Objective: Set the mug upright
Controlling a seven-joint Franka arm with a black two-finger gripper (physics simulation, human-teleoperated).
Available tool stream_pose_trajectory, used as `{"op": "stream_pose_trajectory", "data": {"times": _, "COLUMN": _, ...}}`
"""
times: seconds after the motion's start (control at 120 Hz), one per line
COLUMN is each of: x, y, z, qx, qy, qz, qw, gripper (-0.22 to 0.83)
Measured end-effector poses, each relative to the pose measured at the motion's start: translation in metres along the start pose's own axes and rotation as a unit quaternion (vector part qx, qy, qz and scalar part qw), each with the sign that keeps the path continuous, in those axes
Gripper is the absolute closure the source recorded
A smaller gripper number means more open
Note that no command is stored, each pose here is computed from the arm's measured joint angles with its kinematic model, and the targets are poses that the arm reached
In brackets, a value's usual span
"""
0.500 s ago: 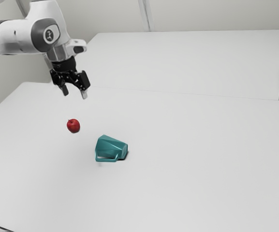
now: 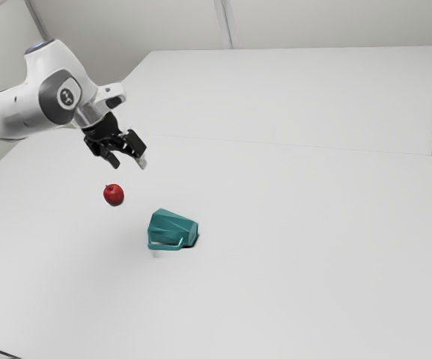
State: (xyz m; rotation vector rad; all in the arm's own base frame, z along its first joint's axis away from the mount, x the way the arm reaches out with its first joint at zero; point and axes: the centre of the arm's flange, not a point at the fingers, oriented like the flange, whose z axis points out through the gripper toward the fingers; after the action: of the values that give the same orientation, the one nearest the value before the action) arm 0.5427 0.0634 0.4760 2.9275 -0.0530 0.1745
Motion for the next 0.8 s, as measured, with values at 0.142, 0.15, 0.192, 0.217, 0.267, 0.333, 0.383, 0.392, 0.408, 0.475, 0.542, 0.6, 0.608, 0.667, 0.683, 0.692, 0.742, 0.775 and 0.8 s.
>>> {"op": "stream_pose_trajectory", "data": {"times": 0.142, "x": -0.021, "y": -0.027, "z": 0.018, "qx": -0.053, "qy": 0.037, "qz": -0.07, "qw": 0.996, "gripper": 0.0}}
{"op": "stream_pose_trajectory", "data": {"times": 0.15, "x": -0.021, "y": -0.027, "z": 0.02, "qx": -0.057, "qy": 0.038, "qz": -0.074, "qw": 0.995, "gripper": 0.0}}
{"op": "stream_pose_trajectory", "data": {"times": 0.192, "x": -0.024, "y": -0.029, "z": 0.027, "qx": -0.077, "qy": 0.047, "qz": -0.093, "qw": 0.992, "gripper": 0.0}}
{"op": "stream_pose_trajectory", "data": {"times": 0.217, "x": -0.026, "y": -0.03, "z": 0.032, "qx": -0.09, "qy": 0.052, "qz": -0.104, "qw": 0.989, "gripper": 0.0}}
{"op": "stream_pose_trajectory", "data": {"times": 0.267, "x": -0.027, "y": -0.035, "z": 0.041, "qx": -0.114, "qy": 0.062, "qz": -0.125, "qw": 0.983, "gripper": 0.0}}
{"op": "stream_pose_trajectory", "data": {"times": 0.333, "x": -0.028, "y": -0.042, "z": 0.052, "qx": -0.14, "qy": 0.075, "qz": -0.146, "qw": 0.976, "gripper": 0.0}}
{"op": "stream_pose_trajectory", "data": {"times": 0.383, "x": -0.031, "y": -0.047, "z": 0.062, "qx": -0.157, "qy": 0.082, "qz": -0.157, "qw": 0.972, "gripper": 0.0}}
{"op": "stream_pose_trajectory", "data": {"times": 0.392, "x": -0.032, "y": -0.047, "z": 0.063, "qx": -0.16, "qy": 0.083, "qz": -0.159, "qw": 0.971, "gripper": 0.0}}
{"op": "stream_pose_trajectory", "data": {"times": 0.408, "x": -0.033, "y": -0.049, "z": 0.067, "qx": -0.165, "qy": 0.084, "qz": -0.161, "qw": 0.969, "gripper": 0.0}}
{"op": "stream_pose_trajectory", "data": {"times": 0.475, "x": -0.037, "y": -0.052, "z": 0.078, "qx": -0.18, "qy": 0.091, "qz": -0.164, "qw": 0.966, "gripper": 0.0}}
{"op": "stream_pose_trajectory", "data": {"times": 0.542, "x": -0.044, "y": -0.054, "z": 0.09, "qx": -0.19, "qy": 0.093, "qz": -0.161, "qw": 0.964, "gripper": 0.0}}
{"op": "stream_pose_trajectory", "data": {"times": 0.6, "x": -0.054, "y": -0.054, "z": 0.102, "qx": -0.2, "qy": 0.094, "qz": -0.155, "qw": 0.963, "gripper": 0.0}}
{"op": "stream_pose_trajectory", "data": {"times": 0.608, "x": -0.055, "y": -0.053, "z": 0.103, "qx": -0.201, "qy": 0.094, "qz": -0.153, "qw": 0.963, "gripper": 0.0}}
{"op": "stream_pose_trajectory", "data": {"times": 0.667, "x": -0.067, "y": -0.051, "z": 0.11, "qx": -0.207, "qy": 0.097, "qz": -0.139, "qw": 0.964, "gripper": 0.0}}
{"op": "stream_pose_trajectory", "data": {"times": 0.683, "x": -0.07, "y": -0.05, "z": 0.112, "qx": -0.207, "qy": 0.098, "qz": -0.133, "qw": 0.964, "gripper": 0.0}}
{"op": "stream_pose_trajectory", "data": {"times": 0.692, "x": -0.071, "y": -0.05, "z": 0.113, "qx": -0.207, "qy": 0.099, "qz": -0.131, "qw": 0.964, "gripper": 0.0}}
{"op": "stream_pose_trajectory", "data": {"times": 0.742, "x": -0.076, "y": -0.049, "z": 0.117, "qx": -0.206, "qy": 0.103, "qz": -0.114, "qw": 0.966, "gripper": 0.0}}
{"op": "stream_pose_trajectory", "data": {"times": 0.775, "x": -0.077, "y": -0.05, "z": 0.121, "qx": -0.203, "qy": 0.105, "qz": -0.102, "qw": 0.968, "gripper": 0.0}}
{"op": "stream_pose_trajectory", "data": {"times": 0.8, "x": -0.078, "y": -0.051, "z": 0.123, "qx": -0.201, "qy": 0.107, "qz": -0.094, "qw": 0.969, "gripper": 0.0}}
